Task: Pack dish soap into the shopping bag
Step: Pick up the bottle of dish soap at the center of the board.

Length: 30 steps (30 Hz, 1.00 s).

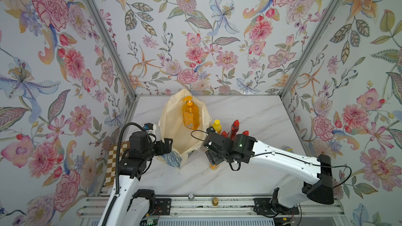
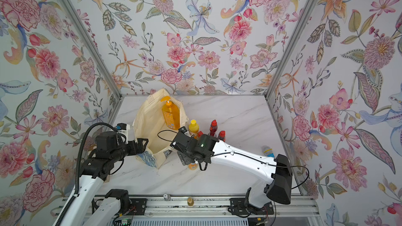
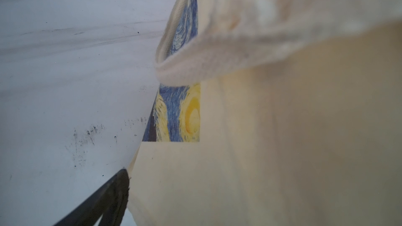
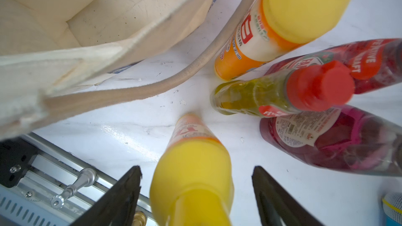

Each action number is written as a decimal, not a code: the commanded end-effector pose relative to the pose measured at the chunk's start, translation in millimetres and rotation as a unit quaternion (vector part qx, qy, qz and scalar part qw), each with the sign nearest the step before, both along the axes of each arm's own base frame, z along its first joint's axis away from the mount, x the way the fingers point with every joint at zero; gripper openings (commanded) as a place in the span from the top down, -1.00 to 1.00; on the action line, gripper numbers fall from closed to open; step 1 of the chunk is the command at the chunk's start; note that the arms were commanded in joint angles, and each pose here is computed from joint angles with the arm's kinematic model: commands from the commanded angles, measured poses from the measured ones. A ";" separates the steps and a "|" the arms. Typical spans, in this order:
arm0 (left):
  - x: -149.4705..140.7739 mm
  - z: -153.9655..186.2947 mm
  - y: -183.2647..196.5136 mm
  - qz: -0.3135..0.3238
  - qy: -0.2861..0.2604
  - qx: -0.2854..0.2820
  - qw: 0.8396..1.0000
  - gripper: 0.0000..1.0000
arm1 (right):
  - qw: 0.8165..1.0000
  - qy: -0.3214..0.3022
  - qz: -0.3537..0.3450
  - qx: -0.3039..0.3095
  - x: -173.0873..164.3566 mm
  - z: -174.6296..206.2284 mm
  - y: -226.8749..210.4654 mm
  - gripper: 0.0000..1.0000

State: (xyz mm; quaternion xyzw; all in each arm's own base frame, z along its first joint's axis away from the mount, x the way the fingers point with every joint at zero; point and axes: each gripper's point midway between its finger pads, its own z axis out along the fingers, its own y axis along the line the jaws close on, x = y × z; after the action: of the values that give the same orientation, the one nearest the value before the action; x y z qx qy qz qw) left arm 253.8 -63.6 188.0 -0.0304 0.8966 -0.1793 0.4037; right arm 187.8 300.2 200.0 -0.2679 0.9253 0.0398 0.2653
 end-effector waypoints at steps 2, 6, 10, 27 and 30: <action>-5.2 -21.0 5.3 0.016 0.025 0.008 1.000 -0.99 | 1.000 -0.015 -0.015 -0.001 5.9 -6.8 1.1 -0.58; -5.6 -22.0 4.1 0.014 0.025 0.005 1.000 -0.99 | 1.000 -0.014 -0.016 0.003 7.1 -11.3 5.6 -0.56; -5.6 -21.8 3.2 0.013 0.023 0.002 1.000 -0.99 | 1.000 -0.013 -0.016 0.003 8.3 -15.0 7.3 -0.50; -6.3 -28.7 2.8 0.012 0.029 0.001 1.000 -0.99 | 1.000 -0.025 -0.015 0.007 7.1 -12.7 3.8 0.22; -5.7 -30.1 3.4 0.013 0.029 0.003 0.999 -0.99 | 0.999 -0.040 -0.011 0.012 7.5 -3.5 3.5 0.35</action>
State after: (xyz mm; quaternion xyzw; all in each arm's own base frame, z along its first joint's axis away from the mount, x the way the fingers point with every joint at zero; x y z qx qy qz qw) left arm 256.8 -64.6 183.6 -0.0386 0.8892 -0.1883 0.4151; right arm 197.8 312.2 187.9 -0.2485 0.9227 0.0450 0.2913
